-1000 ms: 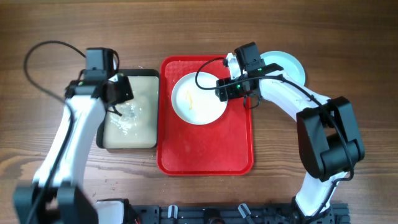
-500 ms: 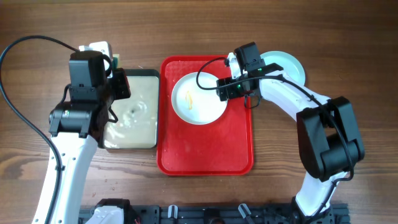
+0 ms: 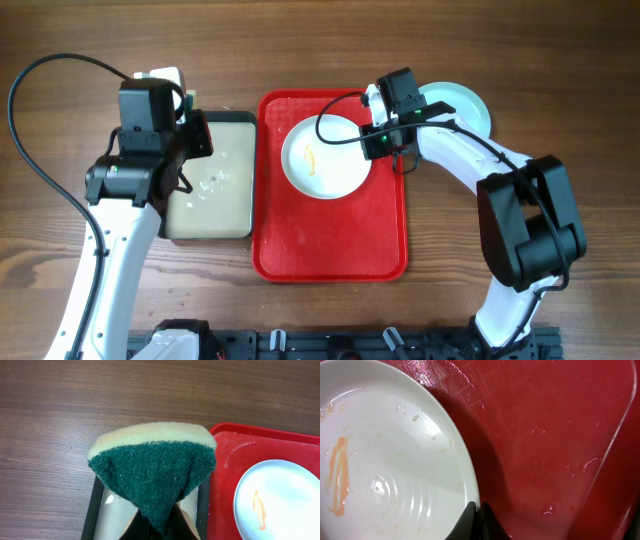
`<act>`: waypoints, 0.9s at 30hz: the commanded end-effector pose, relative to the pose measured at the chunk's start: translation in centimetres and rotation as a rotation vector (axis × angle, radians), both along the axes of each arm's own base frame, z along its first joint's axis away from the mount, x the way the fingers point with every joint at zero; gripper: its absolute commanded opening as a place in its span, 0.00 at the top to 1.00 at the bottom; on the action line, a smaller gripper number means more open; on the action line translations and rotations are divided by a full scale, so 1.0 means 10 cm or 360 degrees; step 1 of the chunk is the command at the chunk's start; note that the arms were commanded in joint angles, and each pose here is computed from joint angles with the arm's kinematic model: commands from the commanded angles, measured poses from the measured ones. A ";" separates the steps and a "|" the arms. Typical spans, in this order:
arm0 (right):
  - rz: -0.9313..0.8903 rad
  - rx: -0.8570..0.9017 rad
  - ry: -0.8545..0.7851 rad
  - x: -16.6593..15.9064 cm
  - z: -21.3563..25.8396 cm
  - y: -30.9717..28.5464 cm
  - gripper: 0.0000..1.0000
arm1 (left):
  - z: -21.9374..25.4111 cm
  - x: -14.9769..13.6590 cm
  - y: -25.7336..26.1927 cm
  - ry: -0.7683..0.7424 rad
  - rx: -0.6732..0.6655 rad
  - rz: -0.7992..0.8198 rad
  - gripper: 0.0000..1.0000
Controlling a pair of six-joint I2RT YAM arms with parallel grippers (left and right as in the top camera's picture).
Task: Clean dirty plates on tray and stack at the side
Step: 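Lift the sponge with the left gripper and move it toward the plate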
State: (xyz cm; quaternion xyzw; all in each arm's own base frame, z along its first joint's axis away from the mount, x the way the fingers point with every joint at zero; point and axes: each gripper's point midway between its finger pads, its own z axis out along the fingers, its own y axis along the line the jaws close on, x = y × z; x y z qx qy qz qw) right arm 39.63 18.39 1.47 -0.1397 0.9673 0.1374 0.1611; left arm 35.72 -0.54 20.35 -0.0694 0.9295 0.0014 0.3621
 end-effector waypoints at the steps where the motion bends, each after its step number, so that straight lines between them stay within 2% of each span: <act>1: -0.0010 -0.0010 -0.0026 0.07 0.02 0.01 0.96 | 0.04 0.04 0.01 -0.0014 0.0038 -0.0019 0.96; 7: -0.0241 0.0053 0.0059 0.06 0.01 0.00 0.96 | -0.14 0.08 0.00 0.0066 0.0037 -0.0024 0.96; 11: -0.0271 0.0262 0.0179 -0.02 0.07 0.20 0.96 | -0.15 0.08 -0.04 0.0073 0.0011 -0.0047 0.96; 23: -0.0386 0.0254 0.0205 0.04 0.05 -0.03 0.95 | -0.16 0.07 -0.04 0.0080 0.0013 -0.0048 0.96; 24: -0.0385 0.0253 0.0207 0.04 0.05 -0.03 0.92 | -0.16 0.07 -0.04 0.0080 0.0013 -0.0048 0.96; 27: -0.0377 0.0255 0.0207 0.03 0.05 -0.02 0.76 | -0.16 0.07 -0.04 0.0080 0.0013 -0.0048 0.96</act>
